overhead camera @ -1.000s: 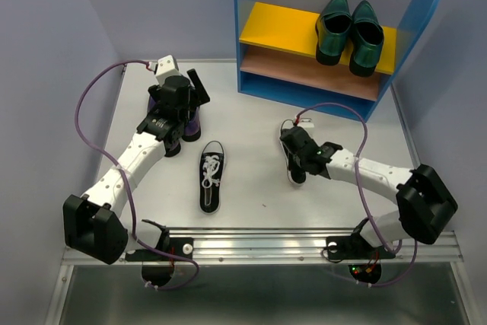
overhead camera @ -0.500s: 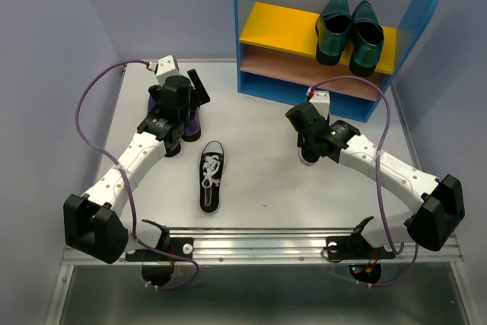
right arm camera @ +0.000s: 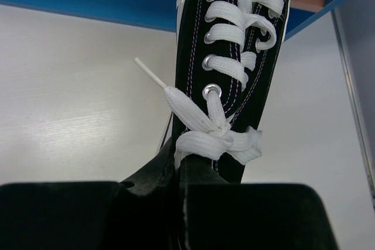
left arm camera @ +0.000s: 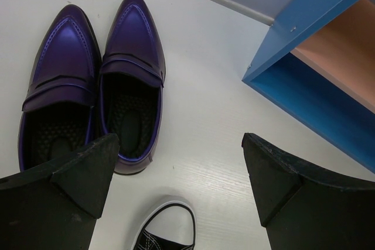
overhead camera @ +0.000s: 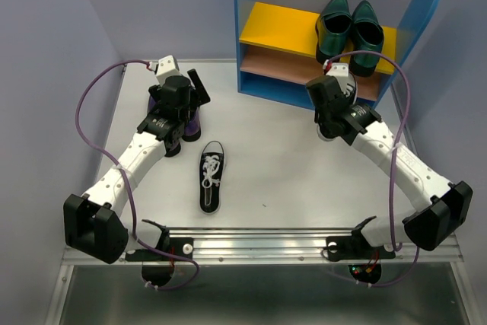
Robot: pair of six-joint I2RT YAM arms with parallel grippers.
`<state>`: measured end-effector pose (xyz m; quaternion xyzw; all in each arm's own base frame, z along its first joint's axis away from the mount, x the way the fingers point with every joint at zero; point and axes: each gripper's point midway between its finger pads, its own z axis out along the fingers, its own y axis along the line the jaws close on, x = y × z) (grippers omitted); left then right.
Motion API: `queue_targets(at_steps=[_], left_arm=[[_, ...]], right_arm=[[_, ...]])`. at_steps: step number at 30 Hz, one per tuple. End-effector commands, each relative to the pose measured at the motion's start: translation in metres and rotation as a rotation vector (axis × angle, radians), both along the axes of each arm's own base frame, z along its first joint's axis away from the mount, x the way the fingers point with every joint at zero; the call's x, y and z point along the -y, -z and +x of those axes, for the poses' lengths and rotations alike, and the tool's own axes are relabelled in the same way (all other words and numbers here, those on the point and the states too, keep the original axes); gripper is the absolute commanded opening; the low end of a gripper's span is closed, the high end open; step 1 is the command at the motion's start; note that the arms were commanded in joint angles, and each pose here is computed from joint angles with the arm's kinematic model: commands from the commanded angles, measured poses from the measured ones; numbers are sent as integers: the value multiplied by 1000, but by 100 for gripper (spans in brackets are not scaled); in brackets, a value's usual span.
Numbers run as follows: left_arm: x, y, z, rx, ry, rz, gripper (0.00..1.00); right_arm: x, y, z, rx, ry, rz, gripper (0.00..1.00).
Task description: Place and organize the shoes onto the shoe shelf
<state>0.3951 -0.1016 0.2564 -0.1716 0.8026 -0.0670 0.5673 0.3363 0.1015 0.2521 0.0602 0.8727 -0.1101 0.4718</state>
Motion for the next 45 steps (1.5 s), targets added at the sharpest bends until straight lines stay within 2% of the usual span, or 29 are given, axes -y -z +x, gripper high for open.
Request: queue_targets(at_steps=[1,12,21,29,36,45], left_arm=[[-1,-16,0,53,2,-13,98],[-2,-17,1,55,-4,-7,98],[-1,-21,2,59,1,-10,98],[-2,-18,0,52,-3,-3,98],[-2,-16,0,48,0,-8,98],[-2,-20,0,56,1,-7,98]], right_arm=[[16,-44,26,114,15,-34,1],[36,-43,73,101,-75,-56,1],[58,-42,103,124,-116,-175,1],[77,-38,127,138,-110,-257,1],[94,-33,142,193,-63,-272,1],[108,-21,159,189,-37,-276,1]])
